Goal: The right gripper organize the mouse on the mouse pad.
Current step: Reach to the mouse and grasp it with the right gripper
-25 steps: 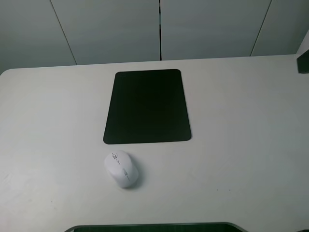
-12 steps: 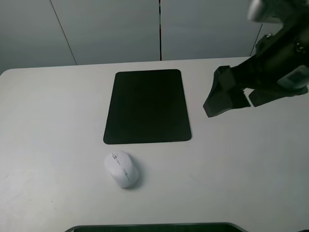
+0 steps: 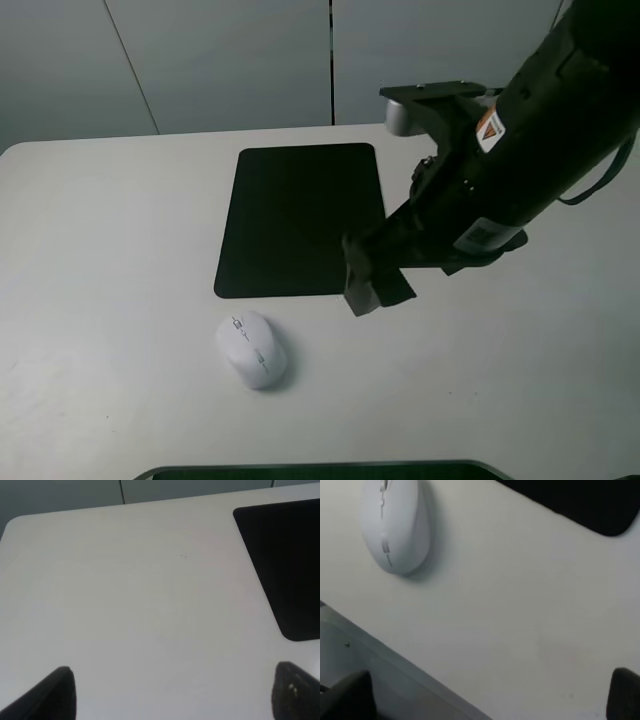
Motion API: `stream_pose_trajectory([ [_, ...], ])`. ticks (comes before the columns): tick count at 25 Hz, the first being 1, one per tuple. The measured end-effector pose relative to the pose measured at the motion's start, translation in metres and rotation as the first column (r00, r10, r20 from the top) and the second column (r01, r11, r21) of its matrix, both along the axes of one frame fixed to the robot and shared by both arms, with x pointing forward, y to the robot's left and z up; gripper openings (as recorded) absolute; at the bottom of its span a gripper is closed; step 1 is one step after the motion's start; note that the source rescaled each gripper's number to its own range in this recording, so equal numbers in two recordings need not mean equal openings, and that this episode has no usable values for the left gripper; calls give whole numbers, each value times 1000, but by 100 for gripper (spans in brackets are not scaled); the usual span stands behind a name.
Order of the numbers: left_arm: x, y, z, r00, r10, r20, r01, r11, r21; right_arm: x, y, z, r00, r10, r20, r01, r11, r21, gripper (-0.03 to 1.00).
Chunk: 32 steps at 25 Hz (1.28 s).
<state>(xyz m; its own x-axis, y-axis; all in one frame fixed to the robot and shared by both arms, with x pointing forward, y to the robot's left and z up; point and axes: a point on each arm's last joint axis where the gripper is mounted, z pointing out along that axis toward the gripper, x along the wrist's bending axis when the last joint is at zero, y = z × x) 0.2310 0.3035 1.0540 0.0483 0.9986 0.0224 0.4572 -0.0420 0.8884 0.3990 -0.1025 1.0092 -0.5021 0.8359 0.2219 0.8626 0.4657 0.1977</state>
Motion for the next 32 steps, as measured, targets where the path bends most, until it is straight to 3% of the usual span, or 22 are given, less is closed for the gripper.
stream_pose_trajectory([
  [6,0,0,0,1000,0,0,0,1000,0,-4,28,-27,999,41,-24,-42,999,-28,100],
  [16,0,0,0,1000,0,0,0,1000,0,4,84,-42,992,119,-37,-121,992,-45,100],
  [25,0,0,0,1000,0,0,0,1000,0,5,127,-59,973,232,12,-230,970,-81,100],
  [32,0,0,0,1000,0,0,0,1000,0,17,155,-88,977,211,-7,-210,969,-130,100],
])
